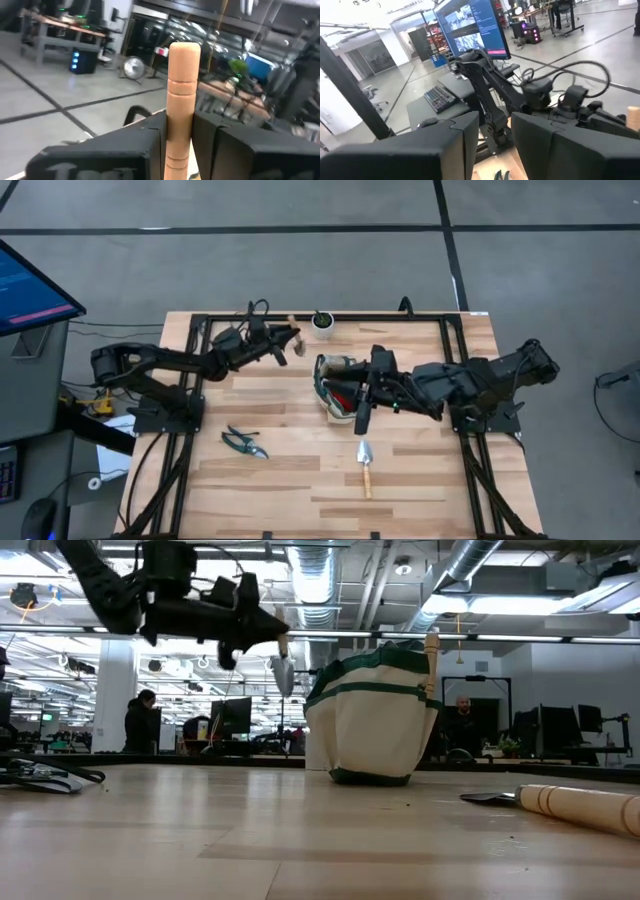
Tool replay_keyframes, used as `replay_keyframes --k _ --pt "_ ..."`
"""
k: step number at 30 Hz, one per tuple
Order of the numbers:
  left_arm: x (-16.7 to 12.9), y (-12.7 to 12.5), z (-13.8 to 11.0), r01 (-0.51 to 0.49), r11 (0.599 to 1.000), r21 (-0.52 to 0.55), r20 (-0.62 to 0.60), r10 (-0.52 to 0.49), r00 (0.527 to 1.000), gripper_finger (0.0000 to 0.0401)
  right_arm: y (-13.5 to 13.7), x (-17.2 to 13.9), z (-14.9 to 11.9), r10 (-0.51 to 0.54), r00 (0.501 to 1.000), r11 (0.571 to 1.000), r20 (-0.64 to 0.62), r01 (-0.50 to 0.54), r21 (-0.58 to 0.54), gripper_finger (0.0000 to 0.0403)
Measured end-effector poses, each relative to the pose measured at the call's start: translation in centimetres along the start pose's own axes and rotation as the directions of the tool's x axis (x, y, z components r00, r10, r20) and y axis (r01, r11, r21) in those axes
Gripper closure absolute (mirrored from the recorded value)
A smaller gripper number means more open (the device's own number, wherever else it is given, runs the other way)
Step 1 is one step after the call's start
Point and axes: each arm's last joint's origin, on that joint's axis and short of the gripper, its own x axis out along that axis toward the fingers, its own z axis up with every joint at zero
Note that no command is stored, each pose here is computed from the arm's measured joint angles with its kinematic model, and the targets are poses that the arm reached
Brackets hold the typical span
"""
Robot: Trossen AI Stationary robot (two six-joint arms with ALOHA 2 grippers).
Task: Pick & Place Garden tools in Gardening bag
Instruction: Put the brown trowel into the green gardening bag
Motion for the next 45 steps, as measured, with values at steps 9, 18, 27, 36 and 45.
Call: replay_keyframes --k 9,18,27,36,45 --pt "-0.7 -1.9 -2.1 -0.048 0.996 -0.075 0.069 0.054 0.996 0.0362 -0.4 0.3 0.2 -0.016 1.000 1.000 0.006 0.016 0.001 0.0295" --pt "1.2 -3.0 -3.6 -0.094 0.981 -0.169 0.107 0.113 0.988 0.0362 -0.4 0.4 0.5 -0.009 1.000 1.000 0.029 0.008 0.019 0.0295" --pt "2.0 -5.0 -4.6 -0.075 0.980 -0.184 0.088 0.093 0.992 0.0362 -0.2 0.2 0.4 0.000 0.999 1.000 0.032 -0.001 0.023 0.0295" --pt "2.0 -5.3 -6.5 -0.145 0.971 -0.189 0.049 0.157 0.986 0.0362 -0.2 0.2 0.5 0.002 0.999 1.000 0.036 -0.003 0.028 0.0295" --pt "2.2 -4.6 -9.1 -0.190 0.957 -0.219 -0.022 0.189 0.982 0.0362 0.0 0.1 0.5 0.012 0.999 0.999 0.039 -0.013 0.033 0.0295"
